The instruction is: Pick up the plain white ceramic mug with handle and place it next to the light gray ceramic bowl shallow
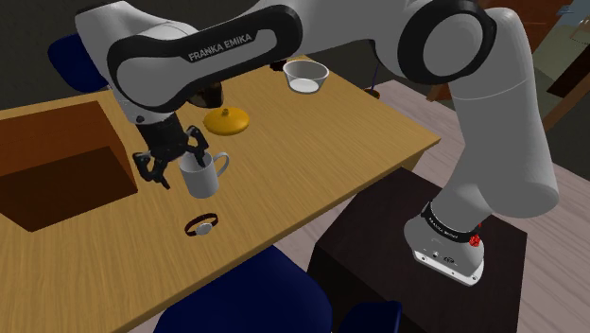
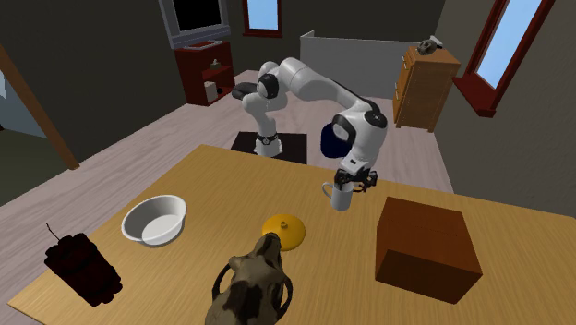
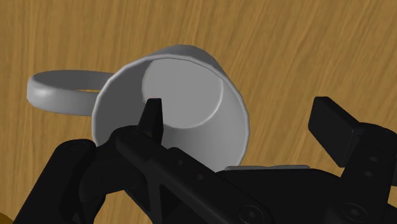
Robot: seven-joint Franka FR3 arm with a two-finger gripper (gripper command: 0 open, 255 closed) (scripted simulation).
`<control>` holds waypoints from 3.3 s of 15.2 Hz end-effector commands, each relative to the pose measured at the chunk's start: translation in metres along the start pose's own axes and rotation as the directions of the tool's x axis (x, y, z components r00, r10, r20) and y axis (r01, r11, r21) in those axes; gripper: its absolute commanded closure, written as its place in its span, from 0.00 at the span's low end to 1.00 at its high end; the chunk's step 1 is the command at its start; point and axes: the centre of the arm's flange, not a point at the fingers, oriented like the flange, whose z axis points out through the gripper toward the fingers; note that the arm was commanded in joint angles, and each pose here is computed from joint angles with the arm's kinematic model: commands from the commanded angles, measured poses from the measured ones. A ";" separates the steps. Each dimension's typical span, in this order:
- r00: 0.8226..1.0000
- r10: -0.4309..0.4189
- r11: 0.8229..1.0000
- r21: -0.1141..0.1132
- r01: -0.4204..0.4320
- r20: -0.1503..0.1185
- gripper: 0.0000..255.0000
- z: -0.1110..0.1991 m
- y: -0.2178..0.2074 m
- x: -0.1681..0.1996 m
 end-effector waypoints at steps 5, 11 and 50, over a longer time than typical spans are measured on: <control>1.000 0.000 1.000 0.000 0.000 0.000 0.00 0.009 0.001 0.000; 1.000 0.000 1.000 0.000 0.000 0.000 1.00 0.009 0.001 0.000; 1.000 0.000 1.000 0.000 0.000 0.000 1.00 -0.158 0.005 -0.028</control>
